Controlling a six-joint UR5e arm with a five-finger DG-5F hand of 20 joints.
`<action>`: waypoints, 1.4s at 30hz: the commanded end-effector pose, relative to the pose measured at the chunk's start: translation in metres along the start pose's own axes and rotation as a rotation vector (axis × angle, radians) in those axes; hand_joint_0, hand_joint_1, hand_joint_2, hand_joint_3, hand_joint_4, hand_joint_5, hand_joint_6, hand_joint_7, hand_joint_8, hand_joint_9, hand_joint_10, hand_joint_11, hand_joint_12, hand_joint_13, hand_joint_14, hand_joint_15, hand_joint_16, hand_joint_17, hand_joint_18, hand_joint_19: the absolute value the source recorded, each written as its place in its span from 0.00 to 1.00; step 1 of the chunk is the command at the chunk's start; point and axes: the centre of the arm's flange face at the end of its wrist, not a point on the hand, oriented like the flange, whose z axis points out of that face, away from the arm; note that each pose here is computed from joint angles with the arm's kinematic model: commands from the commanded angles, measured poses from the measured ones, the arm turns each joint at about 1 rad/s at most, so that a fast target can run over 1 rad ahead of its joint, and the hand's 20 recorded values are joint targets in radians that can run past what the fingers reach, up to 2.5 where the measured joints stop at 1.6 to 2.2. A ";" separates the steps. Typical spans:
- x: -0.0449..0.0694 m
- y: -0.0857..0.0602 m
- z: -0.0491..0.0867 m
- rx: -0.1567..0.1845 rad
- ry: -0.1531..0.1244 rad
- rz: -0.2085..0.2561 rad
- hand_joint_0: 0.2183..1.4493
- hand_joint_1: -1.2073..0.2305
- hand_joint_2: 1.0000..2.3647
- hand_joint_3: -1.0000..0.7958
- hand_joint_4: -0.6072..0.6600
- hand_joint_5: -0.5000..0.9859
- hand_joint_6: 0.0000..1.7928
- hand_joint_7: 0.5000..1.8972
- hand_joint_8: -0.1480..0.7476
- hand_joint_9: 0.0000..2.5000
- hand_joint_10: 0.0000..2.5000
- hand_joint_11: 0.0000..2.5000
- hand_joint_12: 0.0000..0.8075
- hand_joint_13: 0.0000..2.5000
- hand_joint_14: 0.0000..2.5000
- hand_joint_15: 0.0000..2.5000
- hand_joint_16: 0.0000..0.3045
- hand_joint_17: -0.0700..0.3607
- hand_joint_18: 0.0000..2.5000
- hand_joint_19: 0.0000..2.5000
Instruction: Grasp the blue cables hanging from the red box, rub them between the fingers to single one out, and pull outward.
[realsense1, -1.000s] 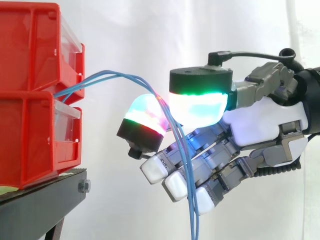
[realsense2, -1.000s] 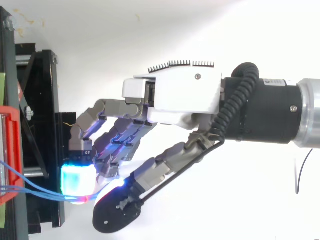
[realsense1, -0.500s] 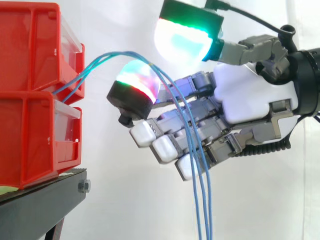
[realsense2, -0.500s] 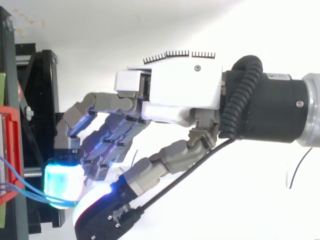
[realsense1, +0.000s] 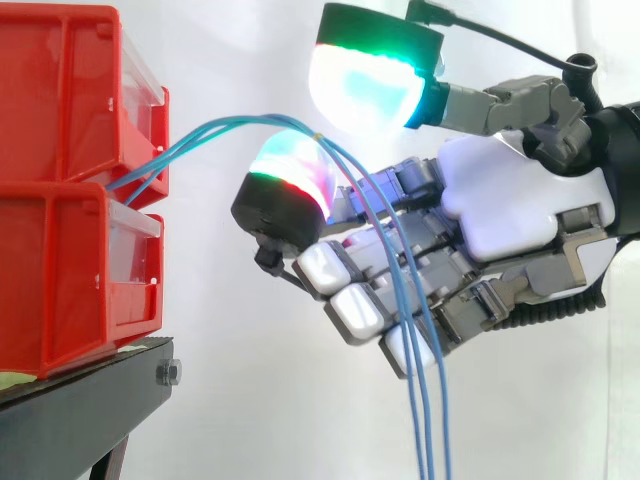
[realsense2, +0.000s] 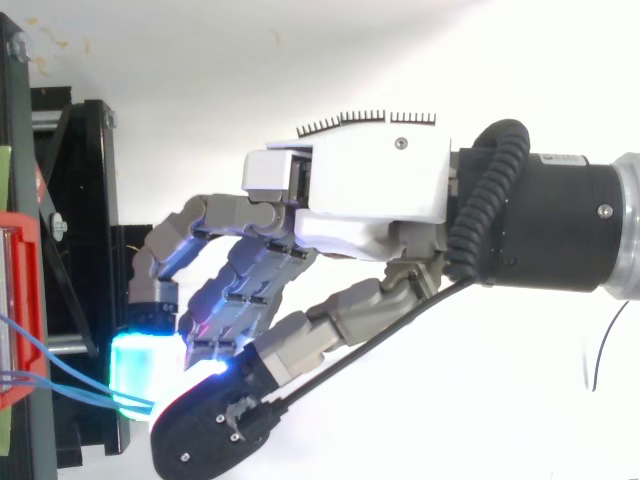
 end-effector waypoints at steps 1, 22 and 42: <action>0.000 -0.004 -0.003 0.028 -0.001 -0.002 0.29 0.27 0.00 0.28 0.64 0.21 0.51 0.29 0.56 0.36 0.01 0.20 0.54 0.35 0.01 0.20 0.17 0.43 0.34 0.20; 0.007 -0.008 -0.004 0.046 0.016 -0.007 0.32 0.28 0.01 0.45 0.58 0.22 0.52 0.35 0.56 0.38 0.01 0.21 0.53 0.36 0.01 0.20 0.16 0.42 0.35 0.21; 0.008 -0.008 -0.004 0.046 0.017 -0.007 0.29 0.42 0.00 0.51 0.54 0.24 0.48 0.38 0.58 0.40 0.00 0.16 0.60 0.39 0.01 0.19 0.21 0.50 0.38 0.19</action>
